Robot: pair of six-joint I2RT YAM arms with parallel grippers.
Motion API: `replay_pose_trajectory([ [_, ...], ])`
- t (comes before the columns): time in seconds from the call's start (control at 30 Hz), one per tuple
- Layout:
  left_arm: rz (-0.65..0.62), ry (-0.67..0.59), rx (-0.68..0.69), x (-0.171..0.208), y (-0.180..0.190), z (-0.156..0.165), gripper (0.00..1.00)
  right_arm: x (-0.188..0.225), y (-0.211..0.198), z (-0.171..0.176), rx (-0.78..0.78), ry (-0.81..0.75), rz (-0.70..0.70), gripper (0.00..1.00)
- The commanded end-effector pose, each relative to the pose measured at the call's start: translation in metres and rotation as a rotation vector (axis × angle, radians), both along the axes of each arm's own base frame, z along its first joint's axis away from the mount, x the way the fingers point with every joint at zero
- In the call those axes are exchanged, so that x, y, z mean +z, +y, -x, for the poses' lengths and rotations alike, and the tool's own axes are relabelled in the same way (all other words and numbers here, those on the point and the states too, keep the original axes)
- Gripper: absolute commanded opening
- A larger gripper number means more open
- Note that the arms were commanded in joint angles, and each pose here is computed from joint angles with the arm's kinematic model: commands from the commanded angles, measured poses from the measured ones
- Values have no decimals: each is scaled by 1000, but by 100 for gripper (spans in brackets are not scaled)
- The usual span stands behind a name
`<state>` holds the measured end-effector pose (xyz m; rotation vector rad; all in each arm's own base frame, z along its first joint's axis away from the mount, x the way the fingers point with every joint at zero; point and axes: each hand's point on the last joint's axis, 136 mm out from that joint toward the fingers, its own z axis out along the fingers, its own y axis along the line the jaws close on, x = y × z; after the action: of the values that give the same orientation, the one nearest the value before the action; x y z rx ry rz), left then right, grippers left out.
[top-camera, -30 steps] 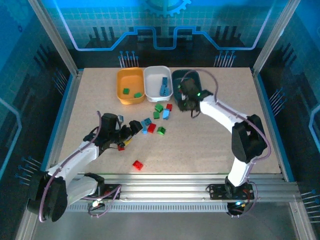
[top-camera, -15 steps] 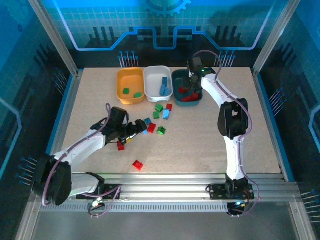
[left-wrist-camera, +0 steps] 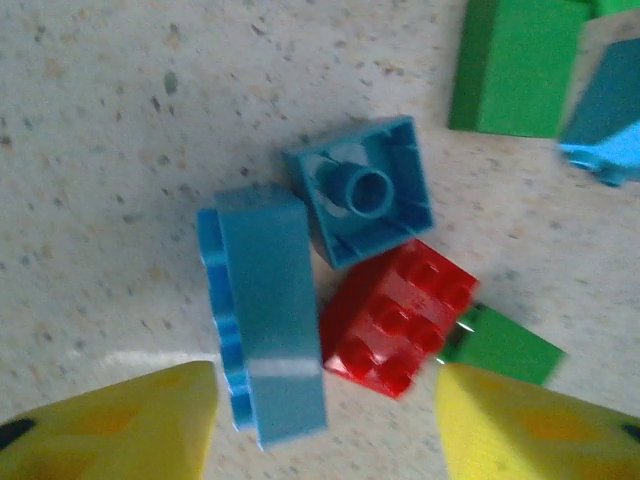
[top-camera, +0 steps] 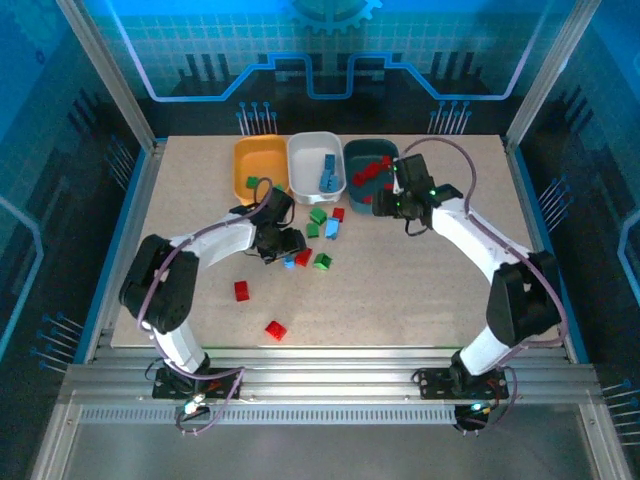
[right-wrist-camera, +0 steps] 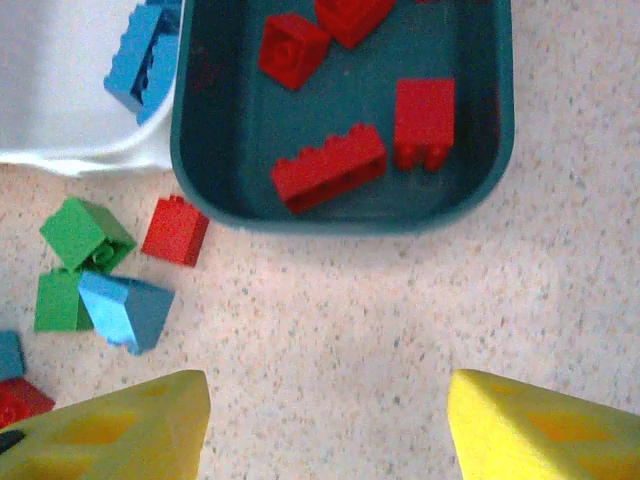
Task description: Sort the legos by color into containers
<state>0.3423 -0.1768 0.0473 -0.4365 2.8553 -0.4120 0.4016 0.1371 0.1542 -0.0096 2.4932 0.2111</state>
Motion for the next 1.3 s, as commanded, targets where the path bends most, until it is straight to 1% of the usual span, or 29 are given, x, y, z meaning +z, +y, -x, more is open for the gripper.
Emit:
replay_pose_trajectory([
  [0.0,-115,19,-8,-8,14,-6,55,-7,2,14,1,-3,-35,65],
  [0.13,-148,38,-3,-19,16,-9,45,-12,-7,28,2,5,-13,64],
  [0.2,-159,48,2,-23,18,-8,36,-11,-9,32,3,1,-13,64],
  [0.23,-162,47,6,-22,19,-8,33,-9,-10,34,1,-2,-15,64],
  [0.3,-161,35,10,-17,20,-5,28,-7,-10,36,5,-11,-20,64],
  [0.4,-154,16,12,-7,23,-1,16,-6,-11,37,4,-16,-22,64],
  [0.53,-144,1,4,10,23,6,2,-6,-10,37,5,-22,-30,64],
  [0.57,-139,-14,0,17,22,7,0,-6,-10,37,3,-26,-31,64],
  [0.63,-128,-48,-12,34,19,7,0,-11,-10,36,-1,-30,-35,64],
  [0.7,-101,-88,-26,54,13,0,0,-19,-10,36,-13,-35,-44,64],
  [0.77,-70,-125,-54,72,2,-14,0,-30,-8,35,-27,-45,-71,64],
  [0.83,-40,-175,-83,91,-13,-36,0,-44,-4,36,-25,-59,-102,64],
  [0.9,-18,-220,-116,106,-30,-65,0,-52,-2,38,-27,-73,-114,64],
  [1.0,17,-284,-156,120,-55,-109,0,-53,1,38,-24,-79,-128,64],
  [1.1,29,-331,-160,122,-70,-150,0,-55,-2,39,-28,-79,-111,64],
  [1.27,-5,-354,-131,108,-74,-198,0,-58,-4,41,-30,-75,-113,65],
])
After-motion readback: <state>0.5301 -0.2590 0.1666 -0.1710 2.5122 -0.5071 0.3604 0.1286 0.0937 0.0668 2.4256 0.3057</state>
